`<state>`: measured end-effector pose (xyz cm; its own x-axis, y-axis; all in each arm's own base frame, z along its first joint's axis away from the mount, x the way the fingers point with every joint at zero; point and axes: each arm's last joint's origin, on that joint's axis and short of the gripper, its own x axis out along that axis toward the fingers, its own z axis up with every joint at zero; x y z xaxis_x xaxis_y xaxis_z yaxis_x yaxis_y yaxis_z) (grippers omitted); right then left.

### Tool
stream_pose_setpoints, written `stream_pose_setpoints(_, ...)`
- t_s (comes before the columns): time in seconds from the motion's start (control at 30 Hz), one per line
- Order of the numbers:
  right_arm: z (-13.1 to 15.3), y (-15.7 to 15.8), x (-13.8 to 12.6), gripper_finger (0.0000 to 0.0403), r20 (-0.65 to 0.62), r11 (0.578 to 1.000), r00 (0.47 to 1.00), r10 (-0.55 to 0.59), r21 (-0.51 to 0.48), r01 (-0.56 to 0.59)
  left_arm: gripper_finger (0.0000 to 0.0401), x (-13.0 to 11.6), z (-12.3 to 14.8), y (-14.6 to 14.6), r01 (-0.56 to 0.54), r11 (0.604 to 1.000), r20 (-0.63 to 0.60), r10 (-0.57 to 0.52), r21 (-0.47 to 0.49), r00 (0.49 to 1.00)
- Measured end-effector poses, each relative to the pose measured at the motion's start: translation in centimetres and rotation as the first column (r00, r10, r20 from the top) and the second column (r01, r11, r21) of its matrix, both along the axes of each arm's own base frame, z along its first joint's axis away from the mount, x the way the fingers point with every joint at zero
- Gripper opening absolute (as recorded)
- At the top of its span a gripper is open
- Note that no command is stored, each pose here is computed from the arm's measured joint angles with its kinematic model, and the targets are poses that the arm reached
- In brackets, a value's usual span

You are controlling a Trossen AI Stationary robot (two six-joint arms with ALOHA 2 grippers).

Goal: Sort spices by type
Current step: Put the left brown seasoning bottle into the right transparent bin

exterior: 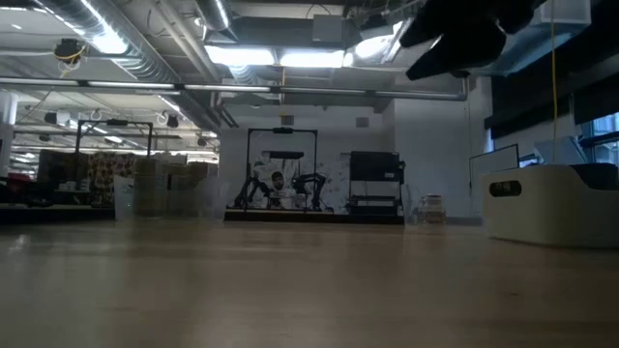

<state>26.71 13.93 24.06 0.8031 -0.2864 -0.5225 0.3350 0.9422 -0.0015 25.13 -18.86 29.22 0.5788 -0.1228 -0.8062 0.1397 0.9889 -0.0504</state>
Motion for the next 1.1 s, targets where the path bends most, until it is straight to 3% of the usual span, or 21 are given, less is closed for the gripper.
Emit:
stream_pose_setpoints(0.13, -0.4, 0.7, 1.0, 0.038, 0.057, 0.999, 0.998, 0.005, 0.04, -0.008, 0.0336, -2.6, -0.8, -2.8, -0.077, 0.992, -0.151, 0.061, -0.098, 0.987)
stream_pose_setpoints(0.27, -0.9, 1.1, 1.9, 0.038, 0.105, 0.998, 0.994, 0.001, 0.069, -0.008, 0.0336, -5.5, -2.0, -5.1, -0.201, 0.968, -0.348, 0.139, -0.151, 0.927)
stream_pose_setpoints(0.4, -1.7, 1.8, 2.6, 0.038, 0.132, 0.995, 0.991, 0.006, 0.098, -0.019, 0.0336, -8.2, -3.5, -6.8, -0.262, 0.961, -0.529, 0.177, -0.089, 0.83)
stream_pose_setpoints(0.53, -2.4, 2.8, 3.2, 0.038, 0.164, 0.987, 0.985, 0.043, 0.147, -0.068, 0.0336, -10.3, -5.3, -8.0, -0.249, 0.968, -0.658, 0.202, 0.023, 0.726)
stream_pose_setpoints(0.63, -2.6, 3.4, 3.5, 0.038, 0.191, 0.982, 0.98, 0.059, 0.167, -0.092, 0.0336, -11.2, -6.4, -8.6, -0.22, 0.971, -0.707, 0.22, 0.094, 0.672)
stream_pose_setpoints(0.9, -2.7, 4.6, 3.5, 0.038, 0.247, 0.972, 0.966, 0.077, 0.196, -0.127, 0.0336, -12.4, -8.8, -10.0, -0.17, 0.972, -0.766, 0.234, 0.164, 0.598)
stream_pose_setpoints(1.1, -2.6, 5.0, 3.4, 0.038, 0.261, 0.971, 0.962, 0.078, 0.199, -0.133, 0.0336, -13.0, -9.3, -10.7, -0.168, 0.974, -0.776, 0.222, 0.152, 0.591)
